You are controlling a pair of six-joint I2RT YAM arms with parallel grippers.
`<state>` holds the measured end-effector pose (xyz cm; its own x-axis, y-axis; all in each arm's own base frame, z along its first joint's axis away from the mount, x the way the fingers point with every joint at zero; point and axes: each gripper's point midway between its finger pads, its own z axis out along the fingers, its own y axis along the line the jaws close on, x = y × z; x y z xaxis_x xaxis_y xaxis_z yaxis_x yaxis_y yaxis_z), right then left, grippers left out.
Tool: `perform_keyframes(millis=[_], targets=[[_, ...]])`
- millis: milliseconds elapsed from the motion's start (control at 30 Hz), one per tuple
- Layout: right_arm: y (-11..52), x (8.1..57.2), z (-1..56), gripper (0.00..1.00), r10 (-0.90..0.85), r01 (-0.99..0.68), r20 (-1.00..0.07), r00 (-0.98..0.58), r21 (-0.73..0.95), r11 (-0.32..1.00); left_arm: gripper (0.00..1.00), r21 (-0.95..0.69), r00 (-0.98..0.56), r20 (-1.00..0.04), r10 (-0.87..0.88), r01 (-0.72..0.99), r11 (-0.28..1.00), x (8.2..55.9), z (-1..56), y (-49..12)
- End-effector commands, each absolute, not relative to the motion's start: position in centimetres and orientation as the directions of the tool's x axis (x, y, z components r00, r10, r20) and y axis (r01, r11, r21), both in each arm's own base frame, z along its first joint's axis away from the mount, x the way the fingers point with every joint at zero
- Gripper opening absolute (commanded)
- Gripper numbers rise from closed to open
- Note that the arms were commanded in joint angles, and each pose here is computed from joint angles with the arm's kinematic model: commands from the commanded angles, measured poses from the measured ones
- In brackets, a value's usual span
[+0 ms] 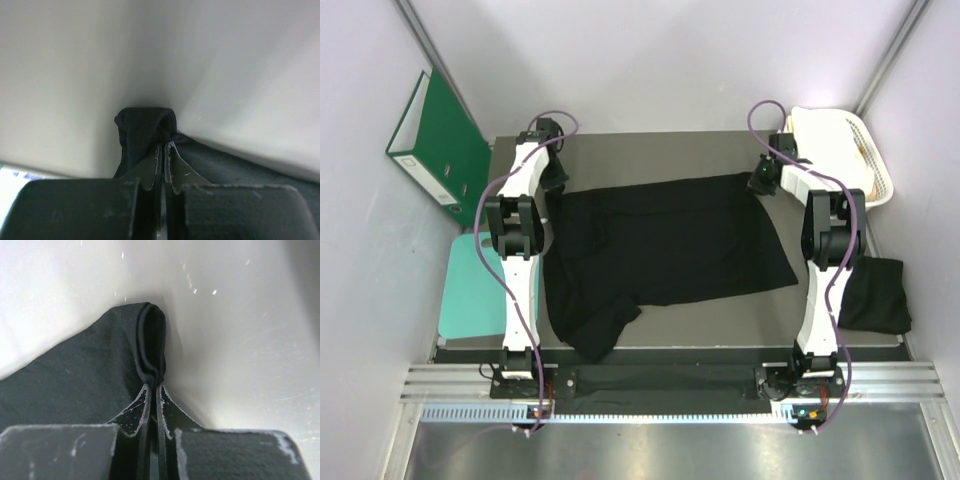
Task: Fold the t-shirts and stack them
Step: Fold the flattened tshirt in 1/3 of the way
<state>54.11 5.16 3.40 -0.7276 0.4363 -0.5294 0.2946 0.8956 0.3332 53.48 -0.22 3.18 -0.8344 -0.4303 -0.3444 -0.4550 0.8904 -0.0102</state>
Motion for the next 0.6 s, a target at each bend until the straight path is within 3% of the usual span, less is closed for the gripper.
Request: perform_keyframes(millis=[0,467,500,567], targets=[[3.0,57.4,6.3,0.00,0.490,0.325,-0.627,-0.606,0.366,0.872,0.00,-0.232,-0.733,-0.480,-0.482,-0.424,0.875,60.4,2.9,-2.2],[-2.2,59.7,6.3,0.01,0.549,0.389,-0.654,-0.521,0.390,0.834,0.00,-0.643,-0.594,-0.504,-0.627,-0.227,0.731,68.1,7.1,-7.8],[-2.2,60.2,6.8,0.02,0.536,0.364,-0.667,-0.518,0.395,0.844,0.16,-0.671,-0.598,-0.508,-0.620,-0.176,0.720,68.0,9.3,-8.4],[-2.1,60.5,8.4,0.06,0.519,0.332,-0.692,-0.501,0.400,0.854,0.39,-0.693,-0.578,-0.544,-0.608,-0.100,0.714,67.7,14.1,-8.9]])
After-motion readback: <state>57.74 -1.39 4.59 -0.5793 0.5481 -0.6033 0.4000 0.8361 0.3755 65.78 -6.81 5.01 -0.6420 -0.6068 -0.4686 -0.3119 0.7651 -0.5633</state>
